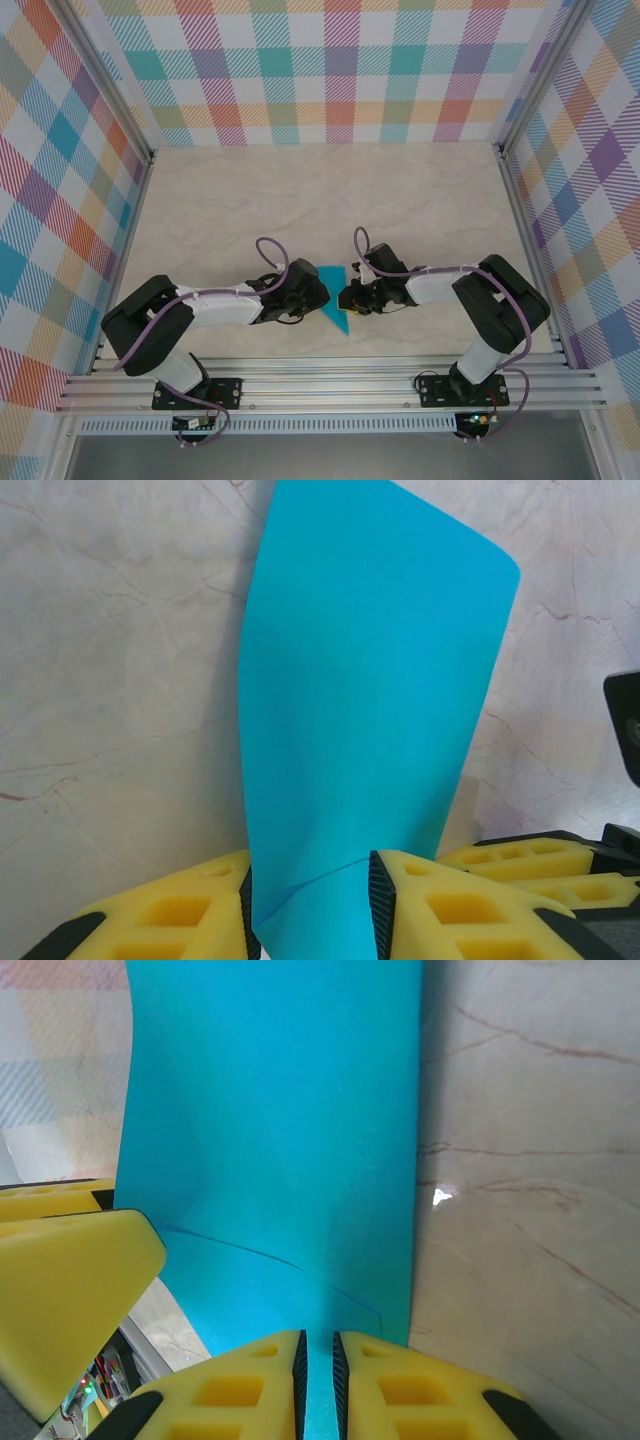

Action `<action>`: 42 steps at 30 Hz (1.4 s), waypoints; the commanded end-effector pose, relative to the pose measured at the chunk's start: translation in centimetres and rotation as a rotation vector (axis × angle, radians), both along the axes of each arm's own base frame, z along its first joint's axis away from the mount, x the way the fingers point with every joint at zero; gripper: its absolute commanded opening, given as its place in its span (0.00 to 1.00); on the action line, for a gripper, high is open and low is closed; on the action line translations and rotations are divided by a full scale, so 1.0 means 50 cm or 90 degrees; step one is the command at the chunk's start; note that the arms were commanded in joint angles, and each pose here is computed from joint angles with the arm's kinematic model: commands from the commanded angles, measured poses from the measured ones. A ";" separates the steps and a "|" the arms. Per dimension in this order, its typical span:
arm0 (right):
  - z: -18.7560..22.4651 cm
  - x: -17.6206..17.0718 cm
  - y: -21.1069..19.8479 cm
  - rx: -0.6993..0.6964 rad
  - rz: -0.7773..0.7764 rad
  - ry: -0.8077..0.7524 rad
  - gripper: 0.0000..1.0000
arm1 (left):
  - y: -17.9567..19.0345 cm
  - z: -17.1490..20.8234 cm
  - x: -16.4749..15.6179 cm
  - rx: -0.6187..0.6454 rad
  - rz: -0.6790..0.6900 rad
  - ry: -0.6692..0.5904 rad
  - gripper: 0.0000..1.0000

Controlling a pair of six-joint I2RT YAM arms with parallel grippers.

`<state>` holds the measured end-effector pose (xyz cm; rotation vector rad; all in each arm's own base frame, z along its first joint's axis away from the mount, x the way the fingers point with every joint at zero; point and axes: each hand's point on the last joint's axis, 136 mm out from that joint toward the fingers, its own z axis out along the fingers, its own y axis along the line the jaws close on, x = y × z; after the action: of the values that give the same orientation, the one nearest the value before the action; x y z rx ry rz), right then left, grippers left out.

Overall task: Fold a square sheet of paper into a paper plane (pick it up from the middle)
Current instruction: Fold the wing for the fifth time at the center of the table.

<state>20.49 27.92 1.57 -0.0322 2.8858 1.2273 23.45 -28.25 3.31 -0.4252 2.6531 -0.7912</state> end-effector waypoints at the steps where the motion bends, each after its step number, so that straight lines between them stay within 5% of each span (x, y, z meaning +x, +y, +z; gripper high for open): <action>1: -0.058 -0.015 -0.046 -0.075 -0.026 0.026 0.18 | -0.007 0.018 0.007 -0.001 -0.002 -0.025 0.32; 9: -0.028 0.000 -0.052 -0.067 -0.022 -0.045 0.28 | -0.037 0.018 0.020 -0.012 -0.038 -0.021 0.17; 14: -0.011 0.003 -0.051 -0.077 0.004 -0.062 0.26 | -0.037 0.017 0.026 -0.014 -0.039 -0.014 0.00; 18: 0.022 0.002 -0.058 -0.068 0.009 -0.105 0.26 | -0.030 0.023 0.028 0.004 -0.037 -0.007 0.00; 21: 0.056 0.004 -0.081 -0.065 -0.003 -0.188 0.43 | -0.030 0.026 0.028 0.003 -0.037 -0.005 0.00; 26: 0.094 0.007 -0.110 -0.077 -0.014 -0.278 0.40 | -0.040 0.025 0.030 -0.004 -0.039 0.007 0.00; 31: 0.111 -0.028 -0.081 -0.053 0.043 -0.371 0.50 | -0.043 0.026 0.031 -0.007 -0.036 0.010 0.00; 42: 0.090 -0.057 -0.011 -0.202 0.201 -0.595 0.55 | -0.054 0.026 0.034 -0.013 -0.040 0.018 0.00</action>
<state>16.07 26.51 4.87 -0.7721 2.3608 0.6544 24.76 -30.57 4.35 -0.3535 2.6923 -0.8264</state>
